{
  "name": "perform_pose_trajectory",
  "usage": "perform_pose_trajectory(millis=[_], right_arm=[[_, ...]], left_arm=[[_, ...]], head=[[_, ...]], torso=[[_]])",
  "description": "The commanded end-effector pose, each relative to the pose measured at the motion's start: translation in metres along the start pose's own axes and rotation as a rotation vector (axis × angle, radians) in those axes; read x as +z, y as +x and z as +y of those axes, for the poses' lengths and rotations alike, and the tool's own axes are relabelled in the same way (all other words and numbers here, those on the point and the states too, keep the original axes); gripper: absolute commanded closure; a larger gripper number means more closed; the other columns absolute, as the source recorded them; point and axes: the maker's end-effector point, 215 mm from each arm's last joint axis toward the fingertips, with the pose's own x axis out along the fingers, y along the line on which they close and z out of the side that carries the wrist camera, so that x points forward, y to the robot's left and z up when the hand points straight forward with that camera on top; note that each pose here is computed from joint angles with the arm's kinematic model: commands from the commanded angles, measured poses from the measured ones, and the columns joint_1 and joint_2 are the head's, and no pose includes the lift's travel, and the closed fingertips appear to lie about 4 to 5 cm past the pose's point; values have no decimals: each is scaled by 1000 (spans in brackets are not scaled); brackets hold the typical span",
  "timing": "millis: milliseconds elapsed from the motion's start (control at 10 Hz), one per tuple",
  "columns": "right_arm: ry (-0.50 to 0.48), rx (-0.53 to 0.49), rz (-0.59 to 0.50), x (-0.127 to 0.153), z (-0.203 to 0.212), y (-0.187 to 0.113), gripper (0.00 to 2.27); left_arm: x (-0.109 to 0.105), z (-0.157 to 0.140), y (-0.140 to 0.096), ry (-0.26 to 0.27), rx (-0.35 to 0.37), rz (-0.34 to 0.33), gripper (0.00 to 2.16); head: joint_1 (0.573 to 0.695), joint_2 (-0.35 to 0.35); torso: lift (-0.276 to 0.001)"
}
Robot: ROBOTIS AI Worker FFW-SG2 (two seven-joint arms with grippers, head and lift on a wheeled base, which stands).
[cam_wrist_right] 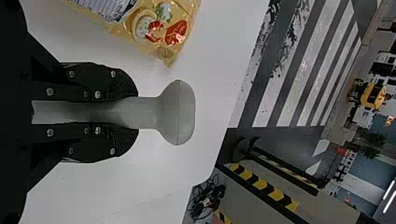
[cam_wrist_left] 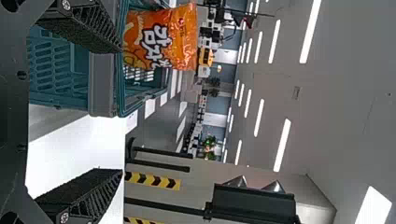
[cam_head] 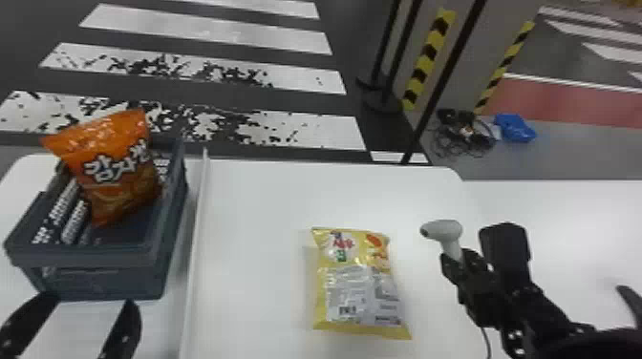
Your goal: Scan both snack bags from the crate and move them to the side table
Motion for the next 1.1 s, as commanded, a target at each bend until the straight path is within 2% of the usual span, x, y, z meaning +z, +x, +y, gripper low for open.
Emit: perform_pose_trajectory(millis=[0,300,600,1000], right_arm=[[26,-17,6,-14,-16,16,2246],[93,-23,58,-53,-39,48,2246],[114,-11,54,-70,-38,69,2246],[125,-2,72,-89,-35,83,2243]], left_arm=[[0,0,0,-1,0,1,83],[1,1,0,1,1,-1,83],[1,1,0,1,3,-2,83],[0,1,0,2,2,1,83]], head=[[695,-259],[695,-317],[695,-344],[695,-350]], torso=[[-99],[-99],[-99],[-99]])
